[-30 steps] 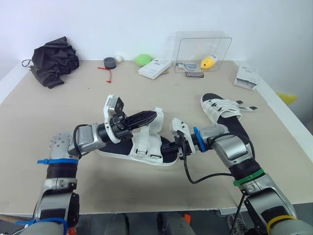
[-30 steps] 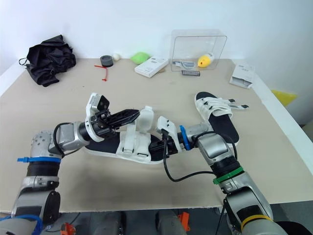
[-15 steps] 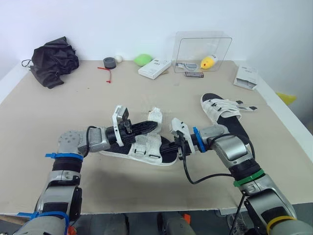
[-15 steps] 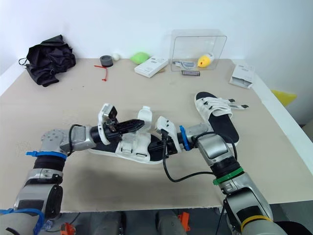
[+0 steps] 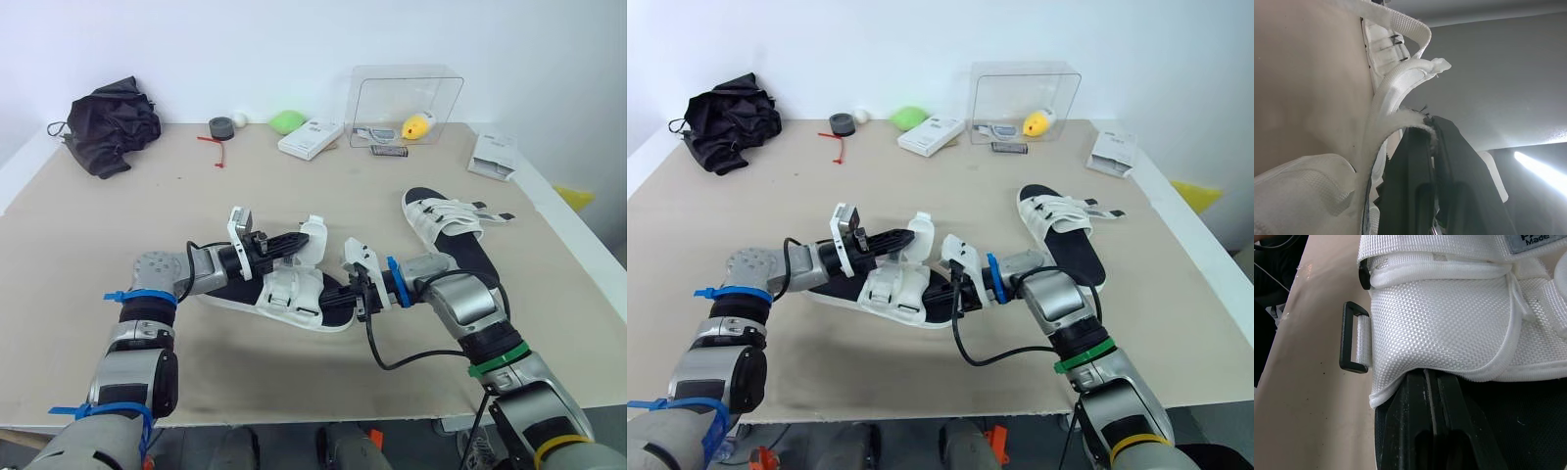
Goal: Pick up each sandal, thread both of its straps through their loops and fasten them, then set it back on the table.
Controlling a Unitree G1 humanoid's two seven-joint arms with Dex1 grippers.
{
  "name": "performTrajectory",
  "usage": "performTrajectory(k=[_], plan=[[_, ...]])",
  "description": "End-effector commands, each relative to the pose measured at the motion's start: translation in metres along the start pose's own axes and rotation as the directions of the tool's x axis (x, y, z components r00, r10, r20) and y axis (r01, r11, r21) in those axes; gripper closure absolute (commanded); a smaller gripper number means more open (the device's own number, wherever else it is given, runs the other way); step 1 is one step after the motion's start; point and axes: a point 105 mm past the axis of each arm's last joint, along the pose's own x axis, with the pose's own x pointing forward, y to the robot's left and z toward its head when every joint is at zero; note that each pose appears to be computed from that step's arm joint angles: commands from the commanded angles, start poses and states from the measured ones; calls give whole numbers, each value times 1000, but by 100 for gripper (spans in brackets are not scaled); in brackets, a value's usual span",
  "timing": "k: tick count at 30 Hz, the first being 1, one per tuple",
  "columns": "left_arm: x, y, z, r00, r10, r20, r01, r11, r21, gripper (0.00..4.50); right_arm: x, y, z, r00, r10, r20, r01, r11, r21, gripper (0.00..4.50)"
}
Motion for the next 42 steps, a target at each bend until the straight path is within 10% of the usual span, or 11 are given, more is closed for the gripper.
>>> performTrajectory(k=[1, 10, 42], plan=[[-11, 28, 6, 991, 122, 57, -121, 992, -19, 361, 2, 4, -5, 1000, 18, -13, -18, 1000, 14, 450], [-7, 21, 19, 988, 107, 114, -106, 994, -16, 5, 3, 5, -5, 1000, 23, -15, -23, 1000, 13, 450], [62, -20, 33, 977, 209, 40, -212, 972, 97, 5, 9, 4, -3, 1000, 19, 9, -19, 1000, 16, 450]])
